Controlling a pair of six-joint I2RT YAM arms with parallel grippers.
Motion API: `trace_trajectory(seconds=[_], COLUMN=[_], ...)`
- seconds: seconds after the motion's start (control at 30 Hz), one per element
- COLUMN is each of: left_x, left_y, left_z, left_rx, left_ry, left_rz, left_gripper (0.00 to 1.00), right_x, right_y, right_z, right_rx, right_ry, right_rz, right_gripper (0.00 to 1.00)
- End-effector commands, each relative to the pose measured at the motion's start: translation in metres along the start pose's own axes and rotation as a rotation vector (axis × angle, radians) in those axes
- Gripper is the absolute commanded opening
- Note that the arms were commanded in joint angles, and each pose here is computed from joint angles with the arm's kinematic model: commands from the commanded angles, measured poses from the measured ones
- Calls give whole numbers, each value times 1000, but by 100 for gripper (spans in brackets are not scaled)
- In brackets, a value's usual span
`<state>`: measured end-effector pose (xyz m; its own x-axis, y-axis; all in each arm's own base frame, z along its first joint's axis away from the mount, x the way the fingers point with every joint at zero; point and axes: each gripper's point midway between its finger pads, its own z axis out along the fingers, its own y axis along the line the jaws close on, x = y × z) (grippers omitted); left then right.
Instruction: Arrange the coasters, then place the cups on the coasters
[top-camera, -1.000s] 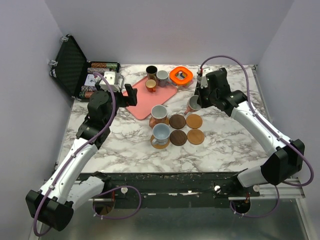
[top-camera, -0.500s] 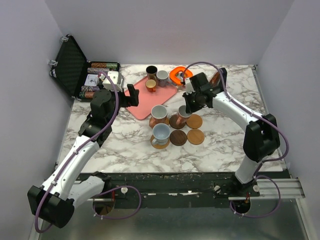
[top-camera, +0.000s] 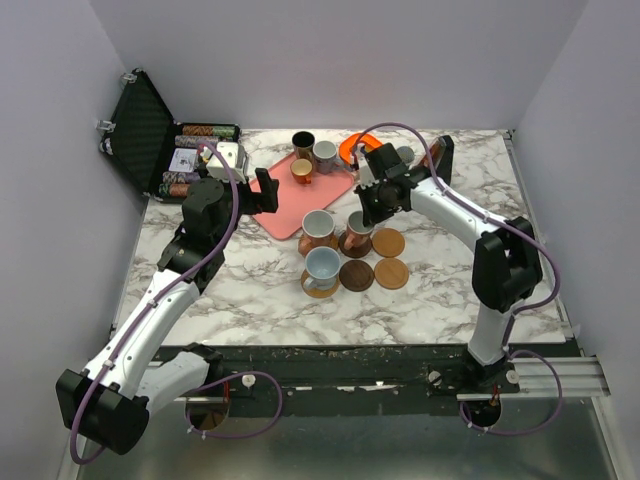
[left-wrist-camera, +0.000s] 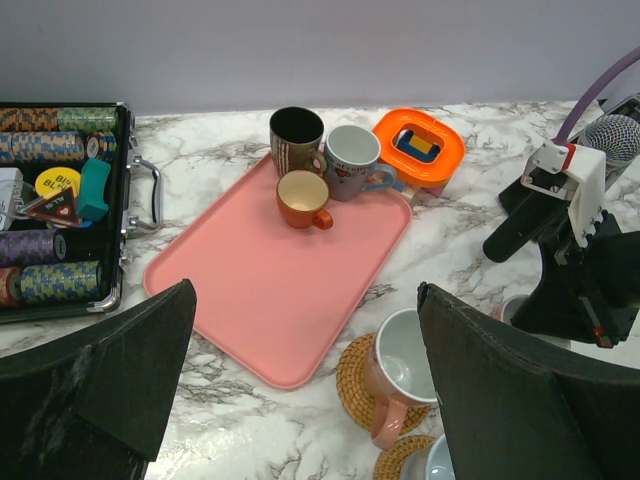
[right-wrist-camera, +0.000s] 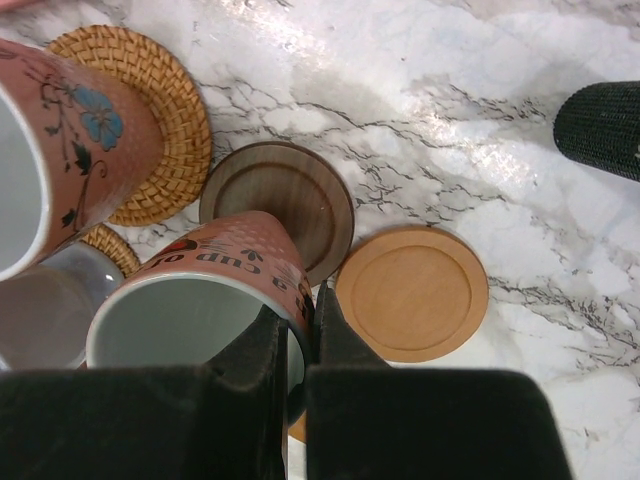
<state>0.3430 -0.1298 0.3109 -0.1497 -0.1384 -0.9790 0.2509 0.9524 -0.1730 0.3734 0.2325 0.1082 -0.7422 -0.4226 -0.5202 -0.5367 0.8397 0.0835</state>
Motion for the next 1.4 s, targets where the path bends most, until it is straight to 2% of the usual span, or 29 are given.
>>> trace_trajectory(seconds=[0.0, 0.43, 1.37], left_x=[-3, -3, -3], left_y=[-1, -2, -2], left_z=[1, 1, 1], left_rx=[13, 16, 17], left_ry=[-11, -11, -12], left_rz=[4, 1, 4], left_gripper=[99, 99, 99], right_x=[-7, -1, 2], right_y=[-3, -1, 0], right_z=[1, 10, 23], right_rx=[47, 113, 151], right_ry=[2, 28, 40], right_rz=[51, 131, 136], right_gripper=[1, 1, 2])
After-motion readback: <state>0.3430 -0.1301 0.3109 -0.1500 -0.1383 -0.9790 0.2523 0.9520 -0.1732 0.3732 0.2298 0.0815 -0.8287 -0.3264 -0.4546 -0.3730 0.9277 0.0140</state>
